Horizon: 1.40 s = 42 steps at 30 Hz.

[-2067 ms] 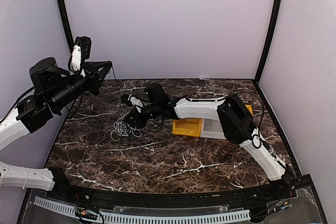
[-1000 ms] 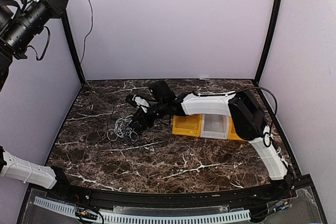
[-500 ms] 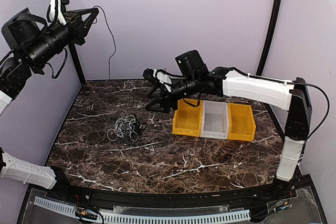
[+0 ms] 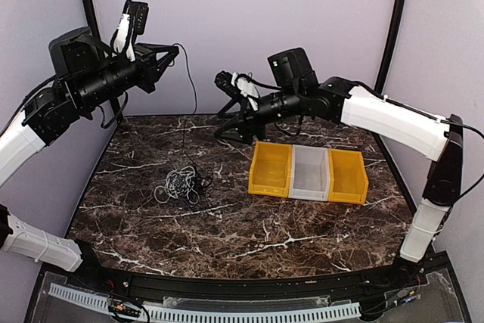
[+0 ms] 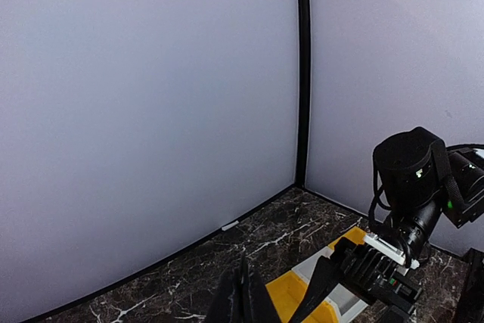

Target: Untangle the cables

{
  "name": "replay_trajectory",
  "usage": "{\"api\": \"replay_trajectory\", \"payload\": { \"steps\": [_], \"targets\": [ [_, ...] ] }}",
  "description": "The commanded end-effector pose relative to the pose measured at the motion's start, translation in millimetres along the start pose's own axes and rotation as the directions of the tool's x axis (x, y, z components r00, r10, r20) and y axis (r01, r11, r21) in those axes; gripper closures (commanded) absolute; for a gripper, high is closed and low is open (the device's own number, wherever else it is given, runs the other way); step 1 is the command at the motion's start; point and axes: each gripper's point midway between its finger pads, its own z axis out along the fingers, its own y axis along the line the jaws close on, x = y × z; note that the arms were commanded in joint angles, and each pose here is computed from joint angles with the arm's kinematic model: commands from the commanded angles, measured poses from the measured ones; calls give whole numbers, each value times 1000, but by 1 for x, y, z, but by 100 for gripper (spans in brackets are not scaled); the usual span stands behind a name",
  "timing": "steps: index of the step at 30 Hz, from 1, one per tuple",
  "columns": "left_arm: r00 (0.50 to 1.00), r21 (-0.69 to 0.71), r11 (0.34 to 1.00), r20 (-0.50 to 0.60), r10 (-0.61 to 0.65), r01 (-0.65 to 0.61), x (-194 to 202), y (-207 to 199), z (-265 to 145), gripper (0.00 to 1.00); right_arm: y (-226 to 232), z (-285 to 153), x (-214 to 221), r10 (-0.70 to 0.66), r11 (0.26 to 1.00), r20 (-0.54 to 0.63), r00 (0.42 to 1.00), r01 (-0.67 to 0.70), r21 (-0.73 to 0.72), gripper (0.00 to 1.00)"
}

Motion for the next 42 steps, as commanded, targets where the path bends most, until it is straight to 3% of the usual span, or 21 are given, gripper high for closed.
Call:
{"api": "replay_trajectory", "payload": {
  "steps": [1,14,16,21,26,31,32,35,37,42],
  "targets": [
    [995,57,996,73,-66,62,-24,-9,-4,100,1,20,-15,4,999,55,998,-1,-40,35],
    [985,75,991,130,-117,108,-47,-9,-11,100,12,84,14,81,988,30,996,-77,-134,34],
    [984,76,991,133,-120,111,-47,-9,-12,100,17,89,13,95,982,36,995,-87,-168,45],
    [985,53,993,131,-112,106,-44,-5,-15,100,17,80,0,106,982,66,992,-94,-163,100],
    [993,-43,996,93,-80,84,-22,9,-15,100,20,35,-17,44,992,100,994,-32,-121,100],
    [996,-134,987,18,-82,84,26,22,-11,99,8,-29,-28,27,997,107,994,-18,-78,100],
    [996,-125,989,8,-84,84,32,20,-9,96,4,-40,-29,20,998,107,994,-14,-61,100],
    [994,-70,994,-58,-88,84,67,8,-2,65,-10,-72,-27,9,1000,106,994,-9,3,100],
    [992,-19,995,-79,-95,94,83,-2,3,52,-24,-91,-23,9,999,104,994,-14,52,100],
    [980,117,984,-160,-116,136,125,-29,8,40,-62,-138,-15,23,982,118,993,-45,186,100]
  ]
}}
